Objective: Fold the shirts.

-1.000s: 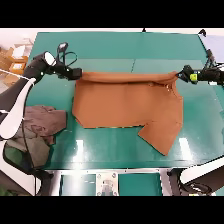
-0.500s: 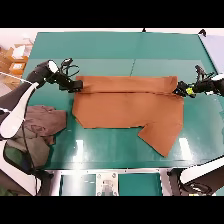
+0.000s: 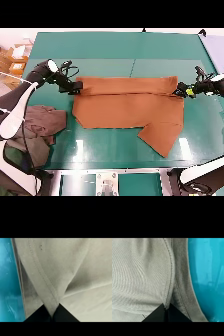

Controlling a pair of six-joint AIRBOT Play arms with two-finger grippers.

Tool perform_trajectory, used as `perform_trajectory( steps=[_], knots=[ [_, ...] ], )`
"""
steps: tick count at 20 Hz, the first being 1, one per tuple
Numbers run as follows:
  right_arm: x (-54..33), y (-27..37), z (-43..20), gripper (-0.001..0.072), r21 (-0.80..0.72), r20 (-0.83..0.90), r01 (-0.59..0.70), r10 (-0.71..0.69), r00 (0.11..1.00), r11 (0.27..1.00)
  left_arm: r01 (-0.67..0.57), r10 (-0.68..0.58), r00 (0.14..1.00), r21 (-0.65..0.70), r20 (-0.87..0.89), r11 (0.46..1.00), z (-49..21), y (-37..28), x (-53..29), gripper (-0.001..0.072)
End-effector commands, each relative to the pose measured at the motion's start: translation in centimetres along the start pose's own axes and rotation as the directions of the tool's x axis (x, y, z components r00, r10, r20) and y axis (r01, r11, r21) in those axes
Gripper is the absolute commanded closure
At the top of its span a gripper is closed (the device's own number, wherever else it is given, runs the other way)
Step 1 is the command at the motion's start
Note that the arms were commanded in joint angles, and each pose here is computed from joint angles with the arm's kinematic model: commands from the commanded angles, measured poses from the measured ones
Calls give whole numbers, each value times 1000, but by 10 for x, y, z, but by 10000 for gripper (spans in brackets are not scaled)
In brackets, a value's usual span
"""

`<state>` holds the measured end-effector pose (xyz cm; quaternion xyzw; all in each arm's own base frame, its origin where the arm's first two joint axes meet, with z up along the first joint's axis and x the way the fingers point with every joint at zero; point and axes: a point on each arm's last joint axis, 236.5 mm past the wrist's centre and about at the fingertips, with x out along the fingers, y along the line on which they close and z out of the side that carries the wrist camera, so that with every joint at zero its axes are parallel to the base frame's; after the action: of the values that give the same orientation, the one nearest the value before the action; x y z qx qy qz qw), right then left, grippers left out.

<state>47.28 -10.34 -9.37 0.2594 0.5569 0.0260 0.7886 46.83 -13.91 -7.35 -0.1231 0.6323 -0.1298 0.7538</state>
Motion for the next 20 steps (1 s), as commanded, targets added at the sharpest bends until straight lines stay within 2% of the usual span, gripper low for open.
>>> perform_trajectory(
  steps=[1,2,3,7,8,14,17,19,20],
  knots=[
    [0,0,1,659,14,5,0,0,1000,1000,20,-21,1000,-50,-7,999,-1,-5,0,625],
    [-1,1,2,539,31,4,-2,1,1000,1000,31,-31,999,-56,-10,998,-2,-7,-1,387],
    [-4,3,1,432,50,-5,-8,8,1000,999,33,-35,999,-54,-26,998,-5,-9,-2,224],
    [-40,7,-5,424,118,-50,-33,39,998,992,-51,52,987,13,-151,999,-34,2,-31,225],
    [-52,7,-12,451,141,-57,-36,44,997,989,-64,67,984,23,-168,998,-42,3,-42,225],
    [-109,-9,-92,488,273,-11,-11,14,1000,962,-114,113,978,6,-177,994,-147,21,-69,225],
    [-139,-29,-127,488,371,75,5,-35,997,929,-61,50,994,-118,-95,991,-194,20,-56,225],
    [-154,-41,-147,488,428,145,16,-86,986,904,70,-65,997,-236,30,969,-200,4,-40,227],
    [-160,-46,-155,488,450,176,21,-112,978,893,127,-107,991,-287,83,950,-201,0,-30,301]
  ],
)
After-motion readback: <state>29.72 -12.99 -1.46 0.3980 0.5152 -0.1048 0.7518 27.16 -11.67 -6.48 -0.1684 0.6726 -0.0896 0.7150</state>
